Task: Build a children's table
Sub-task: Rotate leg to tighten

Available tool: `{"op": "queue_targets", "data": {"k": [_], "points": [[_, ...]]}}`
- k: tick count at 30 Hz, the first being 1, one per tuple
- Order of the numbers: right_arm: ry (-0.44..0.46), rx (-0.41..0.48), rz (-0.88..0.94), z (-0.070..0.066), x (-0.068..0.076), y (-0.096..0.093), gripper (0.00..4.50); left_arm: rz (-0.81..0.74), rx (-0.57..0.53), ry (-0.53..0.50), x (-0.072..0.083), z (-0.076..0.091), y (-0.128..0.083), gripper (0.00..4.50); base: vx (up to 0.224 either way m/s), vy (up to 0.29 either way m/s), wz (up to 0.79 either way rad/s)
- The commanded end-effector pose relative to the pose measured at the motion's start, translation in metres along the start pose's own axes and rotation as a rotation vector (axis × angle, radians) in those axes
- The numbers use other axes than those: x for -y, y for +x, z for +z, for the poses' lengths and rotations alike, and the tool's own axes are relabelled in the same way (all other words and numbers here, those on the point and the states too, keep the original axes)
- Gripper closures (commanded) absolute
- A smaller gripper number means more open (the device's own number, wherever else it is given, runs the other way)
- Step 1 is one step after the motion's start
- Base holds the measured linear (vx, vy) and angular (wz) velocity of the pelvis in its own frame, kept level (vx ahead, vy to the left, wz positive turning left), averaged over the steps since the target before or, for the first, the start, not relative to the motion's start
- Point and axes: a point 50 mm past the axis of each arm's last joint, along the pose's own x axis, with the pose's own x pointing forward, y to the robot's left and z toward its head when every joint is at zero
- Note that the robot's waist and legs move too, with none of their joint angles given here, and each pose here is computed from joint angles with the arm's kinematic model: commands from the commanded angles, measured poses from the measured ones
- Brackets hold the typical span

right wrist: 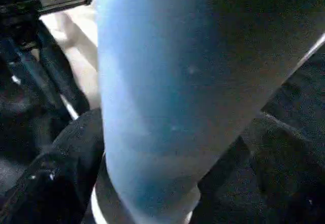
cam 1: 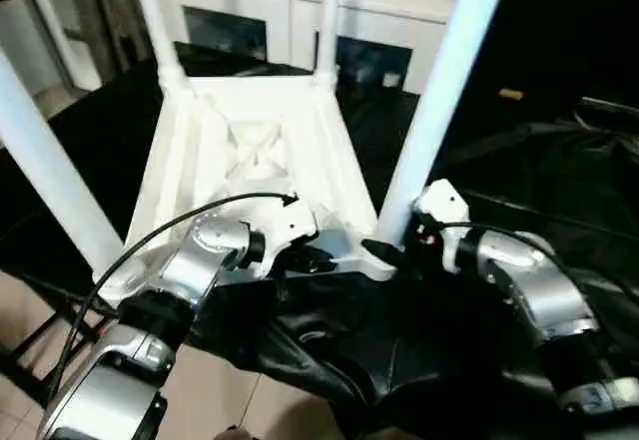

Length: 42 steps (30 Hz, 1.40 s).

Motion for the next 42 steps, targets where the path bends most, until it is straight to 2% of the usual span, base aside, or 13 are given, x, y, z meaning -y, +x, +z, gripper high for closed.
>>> {"op": "queue_targets", "data": {"k": [1,3,7,15,16,19,23,29,31,37,40,42], "points": [[-0.031,-0.019,0.024,0.001,-0.001,0.009,0.07,-0.057,-0.055,-0.041,0.013,-0.016,0.007,4.5,0.0,0.0,0.0],[-0.036,-0.021,0.026,0.0,-0.001,0.01,0.22,-0.055,-0.055,-0.041,0.012,-0.015,0.006,4.5,0.0,0.0,0.0],[-0.065,-0.049,0.055,-0.002,-0.001,0.011,0.22,-0.035,-0.034,-0.051,0.01,-0.014,0.003,4.5,0.0,0.0,0.0],[-0.065,-0.071,0.056,-0.008,0.0,0.014,0.22,-0.024,-0.017,-0.062,0.009,-0.013,0.001,4.5,0.0,0.0,0.0],[-0.063,-0.07,0.058,-0.008,0.001,0.015,0.56,-0.024,-0.015,-0.063,0.009,-0.013,0.001,4.5,0.0,0.0,0.0],[-0.054,-0.067,0.065,-0.008,0.001,0.017,0.62,-0.028,-0.013,-0.068,0.01,-0.012,0.001,4.5,0.0,0.0,0.0],[-0.041,-0.063,0.071,-0.009,0.0,0.019,0.96,-0.03,-0.011,-0.073,0.01,-0.013,0.001,4.5,0.0,0.0,0.0],[0.026,-0.051,0.058,-0.016,-0.004,0.023,1.53,-0.014,0.001,-0.11,0.011,-0.013,0.001,4.5,0.0,0.0,0.0],[0.088,-0.027,0.016,-0.018,-0.004,0.026,1.67,0.011,0.01,-0.125,0.009,-0.012,0.003,4.5,0.0,0.0,0.0],[0.201,0.026,-0.025,-0.021,-0.01,0.035,1.75,0.089,0.022,-0.163,0.006,-0.008,0.01,4.5,0.0,0.0,0.0],[0.234,0.025,-0.077,-0.023,-0.012,0.04,1.75,0.142,0.015,-0.174,0.003,-0.006,0.016,4.5,0.0,0.0,0.0],[0.286,0.001,-0.239,-0.025,-0.01,0.05,1.76,0.219,0.012,-0.188,0.001,0.0,0.029,4.5,0.0,0.0,0.0]]}}
